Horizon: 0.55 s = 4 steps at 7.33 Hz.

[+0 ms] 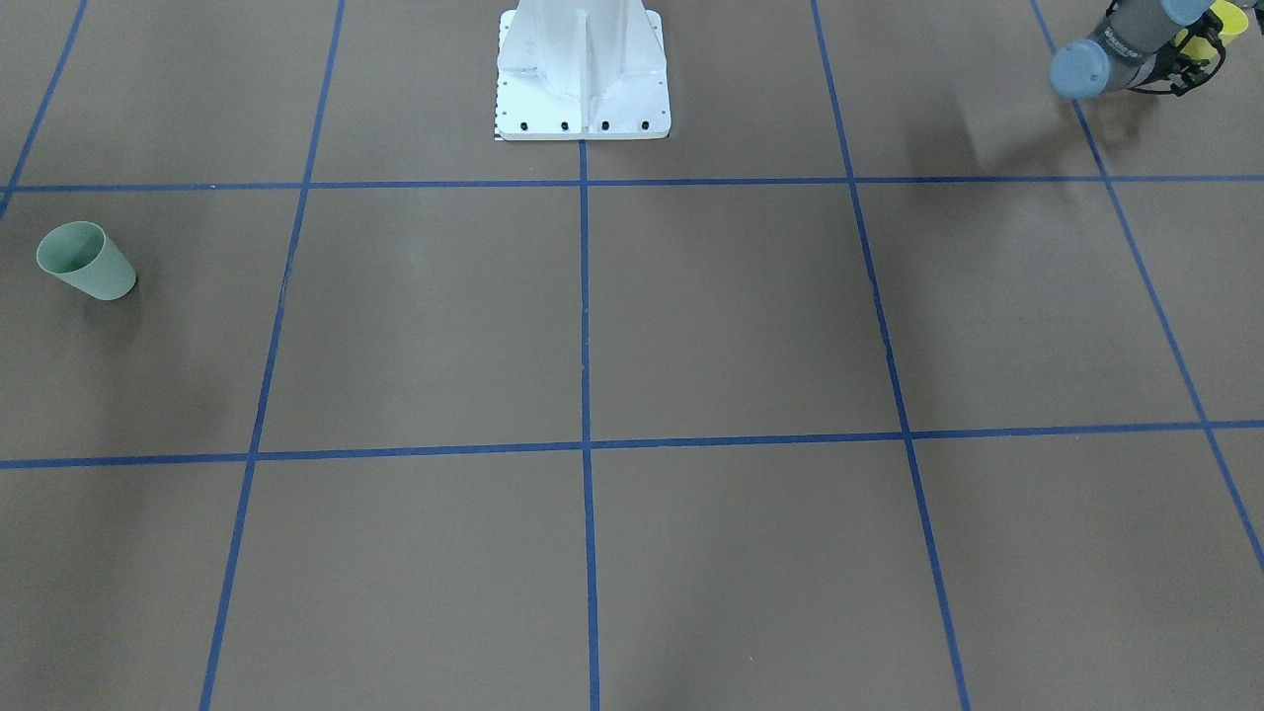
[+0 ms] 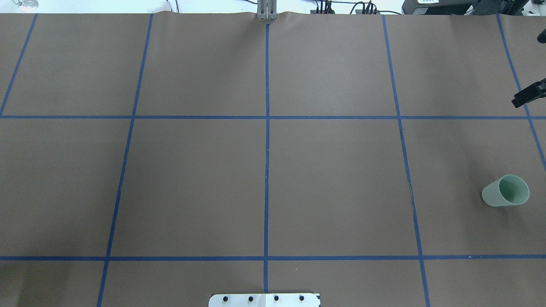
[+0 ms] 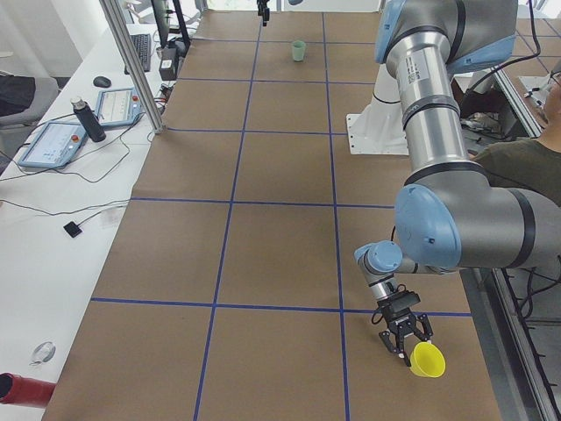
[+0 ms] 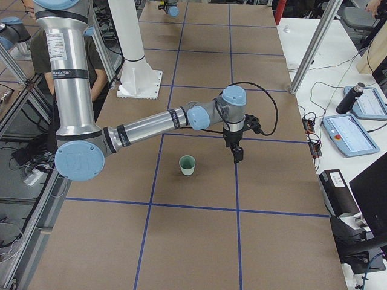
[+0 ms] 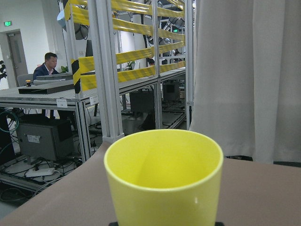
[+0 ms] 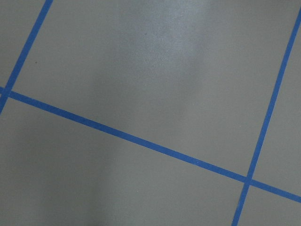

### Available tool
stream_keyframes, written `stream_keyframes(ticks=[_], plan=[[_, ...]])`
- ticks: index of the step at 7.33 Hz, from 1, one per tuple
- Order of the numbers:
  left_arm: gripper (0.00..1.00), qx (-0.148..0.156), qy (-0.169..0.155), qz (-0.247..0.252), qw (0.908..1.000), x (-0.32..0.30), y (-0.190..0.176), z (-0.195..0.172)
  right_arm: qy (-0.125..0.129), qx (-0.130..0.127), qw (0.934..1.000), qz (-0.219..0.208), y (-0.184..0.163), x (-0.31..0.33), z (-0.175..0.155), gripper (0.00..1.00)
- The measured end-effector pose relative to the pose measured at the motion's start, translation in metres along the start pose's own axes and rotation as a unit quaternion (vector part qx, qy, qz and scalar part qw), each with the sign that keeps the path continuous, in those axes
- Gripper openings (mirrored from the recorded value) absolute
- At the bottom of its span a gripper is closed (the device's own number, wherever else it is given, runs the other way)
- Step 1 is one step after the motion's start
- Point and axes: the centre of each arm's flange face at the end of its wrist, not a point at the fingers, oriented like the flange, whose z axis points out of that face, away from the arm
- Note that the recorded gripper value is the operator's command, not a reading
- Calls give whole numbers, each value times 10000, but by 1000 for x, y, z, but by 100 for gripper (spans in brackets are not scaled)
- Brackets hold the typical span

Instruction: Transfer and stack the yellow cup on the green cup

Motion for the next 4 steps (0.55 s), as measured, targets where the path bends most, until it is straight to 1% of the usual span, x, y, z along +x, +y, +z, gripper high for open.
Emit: stream_keyframes(ticks=[2, 4], plan=[[44, -117, -21, 469, 9988, -7, -15, -20, -35, -34, 10000, 21, 0, 1, 3, 100], [46, -112, -141, 868, 9961, -2, -26, -33, -61, -53, 10000, 32, 0, 0, 3, 100]])
